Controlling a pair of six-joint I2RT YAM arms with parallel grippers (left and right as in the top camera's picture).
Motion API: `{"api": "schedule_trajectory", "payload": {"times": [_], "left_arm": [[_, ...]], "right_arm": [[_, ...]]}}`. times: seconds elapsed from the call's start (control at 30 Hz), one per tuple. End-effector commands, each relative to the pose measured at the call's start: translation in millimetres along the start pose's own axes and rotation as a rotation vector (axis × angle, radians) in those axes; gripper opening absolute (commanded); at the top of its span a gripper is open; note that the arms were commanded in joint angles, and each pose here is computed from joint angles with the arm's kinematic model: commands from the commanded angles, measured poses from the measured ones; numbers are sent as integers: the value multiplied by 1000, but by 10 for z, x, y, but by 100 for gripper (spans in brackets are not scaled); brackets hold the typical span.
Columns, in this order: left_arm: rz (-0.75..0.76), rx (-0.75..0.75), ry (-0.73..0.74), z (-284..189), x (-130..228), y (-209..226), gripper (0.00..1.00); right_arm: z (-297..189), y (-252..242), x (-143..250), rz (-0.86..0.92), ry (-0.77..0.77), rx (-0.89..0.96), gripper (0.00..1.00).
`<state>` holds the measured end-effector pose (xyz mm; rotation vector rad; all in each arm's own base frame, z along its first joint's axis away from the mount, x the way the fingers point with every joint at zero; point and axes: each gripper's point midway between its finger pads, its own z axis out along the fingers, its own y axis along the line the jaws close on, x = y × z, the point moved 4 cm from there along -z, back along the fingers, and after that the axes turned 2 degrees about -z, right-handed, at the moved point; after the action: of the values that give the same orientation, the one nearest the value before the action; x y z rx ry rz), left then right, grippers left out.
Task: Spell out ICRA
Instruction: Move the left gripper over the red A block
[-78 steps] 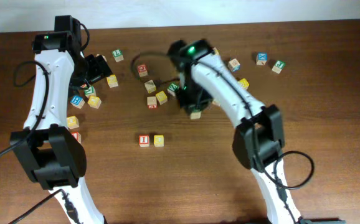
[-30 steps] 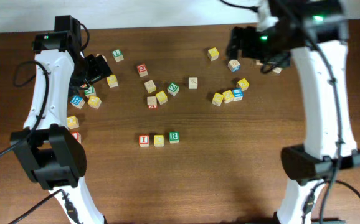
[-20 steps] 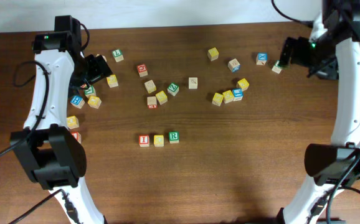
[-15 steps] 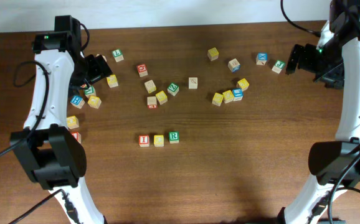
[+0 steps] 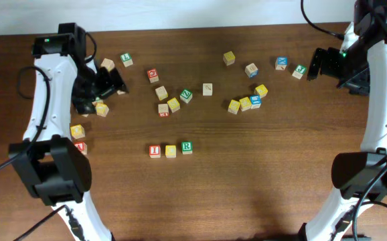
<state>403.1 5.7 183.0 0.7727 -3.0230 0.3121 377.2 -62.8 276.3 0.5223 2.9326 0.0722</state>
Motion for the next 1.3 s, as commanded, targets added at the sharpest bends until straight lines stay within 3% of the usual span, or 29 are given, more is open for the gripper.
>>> {"api": "schedule_trajectory", "payload": {"times": [0.0,0.2,0.43,0.5,0.57,0.7,0.77,0.93,1.1,1.23,1.27], "left_arm": [[-37,-99,-109,-524,140,320,100],[-106,-199,-103,-681,271,651,97],[-245,-432,-120,-352,146,1307,99],[-214,-464,-95,-85,130,1484,98],[-118,-462,-87,144,87,1555,94],[99,-275,-115,528,-57,1378,87],[106,-274,-135,544,-95,1377,86],[105,-267,-111,624,-36,1389,96],[103,-263,-65,948,141,1479,80],[122,-239,-68,1111,190,1491,79],[122,-238,-73,1121,185,1491,72]], "right_arm": [[10,-22,13,2,8,11,98],[10,-22,12,3,8,11,98],[10,-22,11,3,7,11,98],[10,-22,11,3,7,11,98],[10,-21,7,3,5,10,98],[10,-21,6,3,5,10,98],[10,-21,6,3,5,10,98],[10,-21,6,3,5,10,98],[10,-21,6,3,5,10,98],[10,-21,6,3,5,10,98],[10,-21,6,3,5,10,98]]}}
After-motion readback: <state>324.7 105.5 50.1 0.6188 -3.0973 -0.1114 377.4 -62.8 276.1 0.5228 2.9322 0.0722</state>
